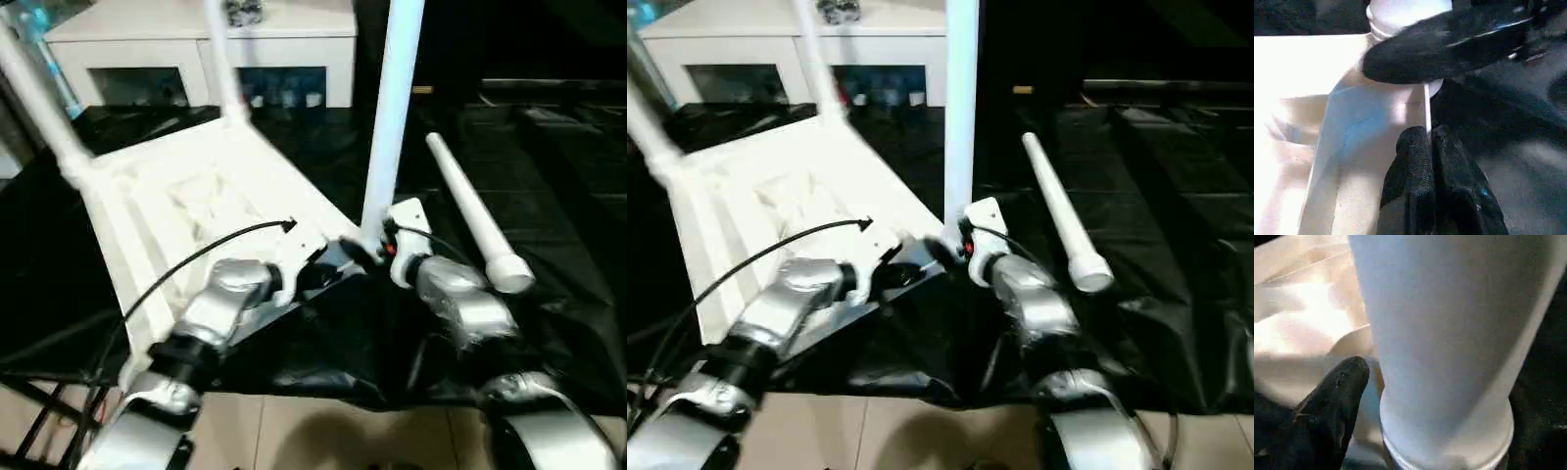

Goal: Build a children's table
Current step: Rotate leg to tighten

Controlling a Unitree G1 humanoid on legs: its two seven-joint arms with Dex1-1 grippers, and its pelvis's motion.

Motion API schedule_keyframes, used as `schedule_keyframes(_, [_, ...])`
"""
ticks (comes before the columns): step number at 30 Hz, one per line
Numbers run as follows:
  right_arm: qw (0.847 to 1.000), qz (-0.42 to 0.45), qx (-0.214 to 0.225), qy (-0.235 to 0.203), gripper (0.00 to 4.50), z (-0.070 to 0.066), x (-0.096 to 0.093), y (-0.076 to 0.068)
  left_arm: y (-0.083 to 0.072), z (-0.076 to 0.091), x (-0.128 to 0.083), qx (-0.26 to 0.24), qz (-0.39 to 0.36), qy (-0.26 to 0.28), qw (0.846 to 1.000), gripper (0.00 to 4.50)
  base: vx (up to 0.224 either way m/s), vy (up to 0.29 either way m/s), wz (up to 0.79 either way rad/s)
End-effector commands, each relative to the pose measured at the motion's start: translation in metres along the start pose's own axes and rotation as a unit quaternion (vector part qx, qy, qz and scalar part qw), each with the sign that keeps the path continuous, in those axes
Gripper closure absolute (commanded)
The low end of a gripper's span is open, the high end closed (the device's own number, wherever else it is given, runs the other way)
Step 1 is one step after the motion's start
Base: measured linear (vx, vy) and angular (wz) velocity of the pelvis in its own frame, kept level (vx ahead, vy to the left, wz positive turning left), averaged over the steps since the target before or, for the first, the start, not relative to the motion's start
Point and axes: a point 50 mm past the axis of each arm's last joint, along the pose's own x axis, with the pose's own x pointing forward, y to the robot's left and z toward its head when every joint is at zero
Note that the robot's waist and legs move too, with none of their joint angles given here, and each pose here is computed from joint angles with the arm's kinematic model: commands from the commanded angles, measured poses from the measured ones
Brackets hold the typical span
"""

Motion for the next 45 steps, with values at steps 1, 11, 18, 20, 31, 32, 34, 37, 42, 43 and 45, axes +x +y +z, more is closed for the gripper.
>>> schedule_keyframes(1, [0.989,0.143,-0.022,0.002,0.57,0.002,0.007,0.032,-0.017,0.021,0.008,0.046,-0.075,-0.039,0.995,4.5,0.0,0.0,0.0])
schedule_keyframes(11, [0.957,0.276,-0.067,0.057,0.57,0.004,-0.043,0.013,-0.017,0.011,-0.017,0.075,-0.172,-0.019,0.982,4.5,0.0,0.0,0.0])
schedule_keyframes(18, [0.945,0.303,-0.082,0.087,1.26,0.002,-0.049,0.014,-0.017,0.006,-0.024,0.082,-0.198,-0.006,0.977,4.5,0.0,0.0,0.0])
schedule_keyframes(20, [0.945,0.305,-0.079,0.085,1.3,0.001,-0.048,0.017,-0.017,0.006,-0.024,0.082,-0.199,-0.006,0.976,4.5,0.0,0.0,0.0])
schedule_keyframes(31, [0.982,0.168,-0.025,0.08,1.78,-0.023,-0.024,0.022,-0.015,0.013,-0.004,0.042,-0.116,-0.029,0.992,4.5,0.0,0.0,0.0])
schedule_keyframes(32, [0.986,0.14,-0.021,0.083,1.78,-0.026,-0.02,0.021,-0.014,0.014,-0.001,0.037,-0.101,-0.03,0.994,4.5,0.0,0.0,0.0])
schedule_keyframes(34, [0.992,0.095,-0.009,0.087,1.8,-0.03,-0.012,0.021,-0.013,0.018,0.007,0.026,-0.073,-0.035,0.996,4.5,0.0,0.0,0.0])
schedule_keyframes(37, [0.995,0.043,0.016,0.089,1.8,-0.034,-0.003,0.022,-0.012,0.023,0.015,0.016,-0.042,-0.038,0.998,4.5,0.0,0.0,0.0])
schedule_keyframes(42, [0.991,-0.088,0.053,0.091,1.8,-0.036,0.022,0.025,-0.01,0.036,0.032,-0.005,0.037,-0.044,0.998,4.5,0.0,0.0,0.0])
schedule_keyframes(43, [0.99,-0.092,0.049,0.091,1.8,-0.035,0.025,0.026,-0.01,0.036,0.033,-0.003,0.044,-0.043,0.998,4.5,0.0,0.0,0.0])
schedule_keyframes(45, [0.992,-0.085,0.05,0.079,1.8,-0.031,0.028,0.028,-0.01,0.037,0.035,0.002,0.044,-0.042,0.998,4.5,0.0,0.0,0.0])
